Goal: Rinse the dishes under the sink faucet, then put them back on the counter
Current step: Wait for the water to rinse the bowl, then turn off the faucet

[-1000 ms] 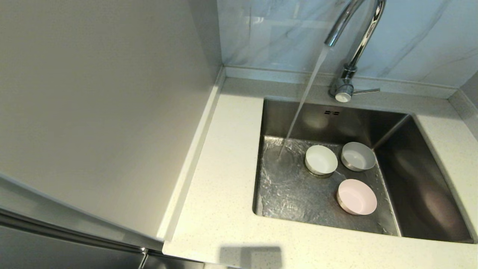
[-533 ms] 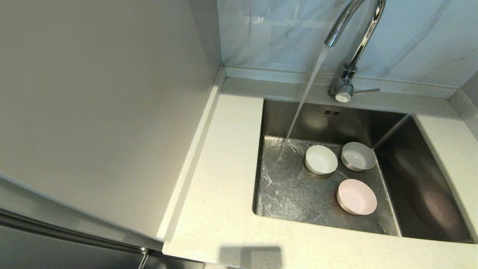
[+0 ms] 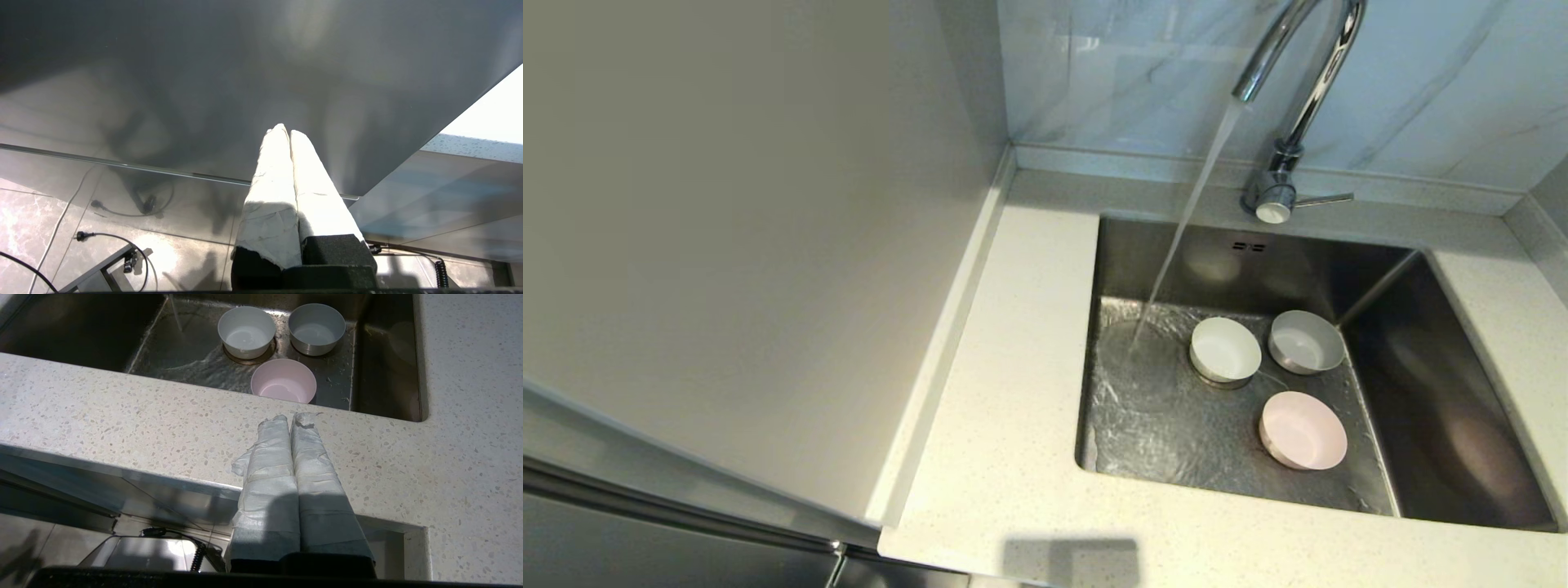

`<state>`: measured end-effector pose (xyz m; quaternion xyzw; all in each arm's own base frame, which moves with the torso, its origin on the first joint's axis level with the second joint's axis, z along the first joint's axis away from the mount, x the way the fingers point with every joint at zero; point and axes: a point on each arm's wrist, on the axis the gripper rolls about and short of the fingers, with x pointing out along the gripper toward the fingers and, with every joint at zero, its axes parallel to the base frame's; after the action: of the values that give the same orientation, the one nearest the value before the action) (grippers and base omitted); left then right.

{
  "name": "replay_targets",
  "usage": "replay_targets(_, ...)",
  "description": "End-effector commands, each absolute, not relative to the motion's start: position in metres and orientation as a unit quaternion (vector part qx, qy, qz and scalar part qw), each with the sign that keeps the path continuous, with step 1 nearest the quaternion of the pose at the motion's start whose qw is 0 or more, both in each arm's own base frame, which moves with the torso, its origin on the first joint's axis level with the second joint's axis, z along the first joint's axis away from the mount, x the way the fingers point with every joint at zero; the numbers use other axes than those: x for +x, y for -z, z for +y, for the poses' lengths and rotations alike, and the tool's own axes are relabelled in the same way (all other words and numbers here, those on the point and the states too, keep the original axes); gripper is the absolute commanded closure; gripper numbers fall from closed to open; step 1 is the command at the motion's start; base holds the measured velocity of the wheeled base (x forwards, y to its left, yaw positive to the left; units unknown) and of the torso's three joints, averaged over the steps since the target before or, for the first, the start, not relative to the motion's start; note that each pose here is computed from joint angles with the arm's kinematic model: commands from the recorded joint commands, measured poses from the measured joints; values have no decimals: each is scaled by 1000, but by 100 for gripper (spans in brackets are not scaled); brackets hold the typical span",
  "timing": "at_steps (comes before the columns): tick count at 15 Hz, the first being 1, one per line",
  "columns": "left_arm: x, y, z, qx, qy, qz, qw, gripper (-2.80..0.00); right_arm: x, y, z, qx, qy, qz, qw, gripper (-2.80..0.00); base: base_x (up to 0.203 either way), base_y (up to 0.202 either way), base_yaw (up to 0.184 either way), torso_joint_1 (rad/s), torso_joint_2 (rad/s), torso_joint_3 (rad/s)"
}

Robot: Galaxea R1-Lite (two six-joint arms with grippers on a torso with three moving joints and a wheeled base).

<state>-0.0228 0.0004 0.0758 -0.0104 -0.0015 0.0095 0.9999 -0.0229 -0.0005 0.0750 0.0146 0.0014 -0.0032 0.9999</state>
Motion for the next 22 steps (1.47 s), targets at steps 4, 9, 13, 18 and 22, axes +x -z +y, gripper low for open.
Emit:
replay_targets(4, -23, -76, 0, -11, -10, -3, 1000, 0, -23, -75, 0, -12, -3, 4, 1000, 0, 0, 0, 0, 0, 0, 0)
replay_targets(9, -23, -76, 0, -11, -10, -3, 1000, 0, -3, -83, 0, -39, -5, 121, 992, 0, 0, 0, 0, 0, 0, 0)
replay_targets(13, -23, -76, 0, -11, -10, -3, 1000, 0, 49, -146, -1, -25, -11, 196, 980, 0, 0, 0, 0, 0, 0, 0)
replay_targets(18, -23, -76, 0, -10, -10, -3, 1000, 0, 180, -257, -11, -60, -23, 165, 984, 0, 0, 0, 0, 0, 0, 0)
replay_targets(22, -23, -76, 0, -11, -10, -3, 1000, 0, 272, -286, -21, -177, -1, 151, 973, 0, 0, 0, 0, 0, 0, 0)
